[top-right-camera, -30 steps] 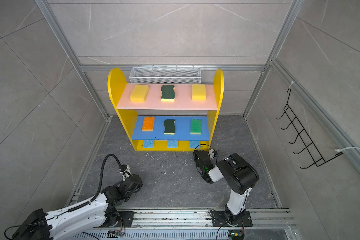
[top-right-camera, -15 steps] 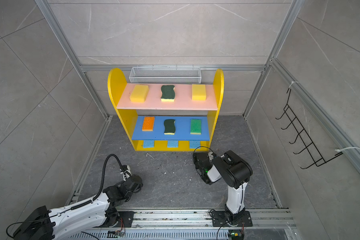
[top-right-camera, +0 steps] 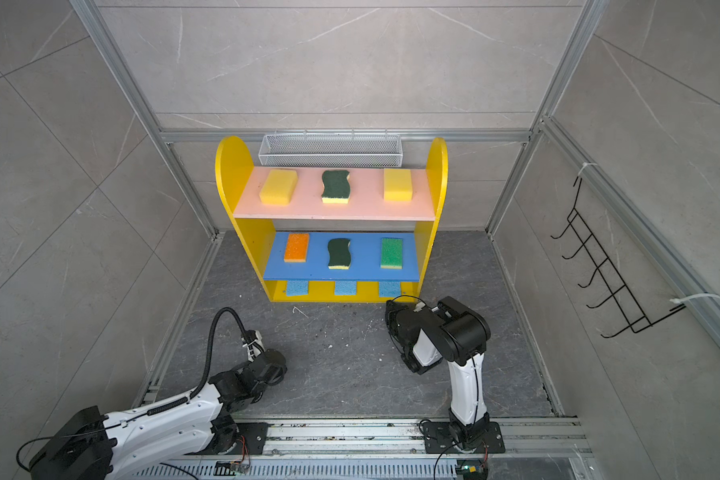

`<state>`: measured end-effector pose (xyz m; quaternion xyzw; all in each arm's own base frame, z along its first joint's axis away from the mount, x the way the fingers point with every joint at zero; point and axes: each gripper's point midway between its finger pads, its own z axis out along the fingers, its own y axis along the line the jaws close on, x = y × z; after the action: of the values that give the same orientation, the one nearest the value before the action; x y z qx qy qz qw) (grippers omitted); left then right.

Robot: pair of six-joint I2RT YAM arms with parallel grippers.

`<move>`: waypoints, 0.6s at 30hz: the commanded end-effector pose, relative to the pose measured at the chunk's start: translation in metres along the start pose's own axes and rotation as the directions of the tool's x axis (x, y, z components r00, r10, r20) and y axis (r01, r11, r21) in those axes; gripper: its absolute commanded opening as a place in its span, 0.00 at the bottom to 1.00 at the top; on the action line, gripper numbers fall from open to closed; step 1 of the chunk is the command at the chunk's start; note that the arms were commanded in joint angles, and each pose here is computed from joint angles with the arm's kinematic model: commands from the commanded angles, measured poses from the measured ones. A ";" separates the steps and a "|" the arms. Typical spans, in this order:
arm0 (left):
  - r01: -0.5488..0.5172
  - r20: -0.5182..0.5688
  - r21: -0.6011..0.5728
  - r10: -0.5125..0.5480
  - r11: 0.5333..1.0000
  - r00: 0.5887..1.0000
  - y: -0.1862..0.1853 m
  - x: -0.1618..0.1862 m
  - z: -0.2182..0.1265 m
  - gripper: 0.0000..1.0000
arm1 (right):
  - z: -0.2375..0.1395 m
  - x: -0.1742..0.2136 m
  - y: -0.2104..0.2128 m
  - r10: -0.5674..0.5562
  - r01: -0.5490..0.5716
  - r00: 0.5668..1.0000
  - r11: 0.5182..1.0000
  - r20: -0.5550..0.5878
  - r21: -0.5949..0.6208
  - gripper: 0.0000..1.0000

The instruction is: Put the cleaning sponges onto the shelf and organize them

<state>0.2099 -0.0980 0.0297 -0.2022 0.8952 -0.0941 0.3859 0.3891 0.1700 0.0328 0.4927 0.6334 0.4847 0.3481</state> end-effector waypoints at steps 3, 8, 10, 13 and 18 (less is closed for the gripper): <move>0.028 0.017 -0.004 -0.027 1.000 0.999 0.001 -0.003 0.001 0.25 | 0.001 -0.002 -0.055 0.001 -0.004 1.000 0.983 0.013 0.182 0.00; 0.027 0.016 -0.008 -0.027 1.000 1.000 0.002 -0.003 0.001 0.25 | 0.007 0.000 -0.052 0.004 -0.007 1.000 0.984 0.014 0.177 0.00; 0.027 0.017 -0.008 -0.027 1.000 1.000 0.001 -0.003 0.001 0.25 | 0.010 0.001 -0.051 0.004 -0.007 1.000 0.984 0.014 0.179 0.00; 0.026 0.017 -0.009 -0.026 1.000 1.000 0.001 -0.003 0.001 0.25 | 0.012 0.002 -0.051 0.007 -0.010 1.000 0.984 0.014 0.179 0.00; 0.027 0.015 -0.012 -0.027 1.000 1.000 0.002 -0.003 0.001 0.25 | 0.016 0.004 -0.052 0.013 -0.016 1.000 0.984 0.015 0.180 0.00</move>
<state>0.2097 -0.0978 0.0290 -0.2020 0.8957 -0.0928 0.3851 0.4057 0.1787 0.0350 0.4987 0.6227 0.4905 0.3507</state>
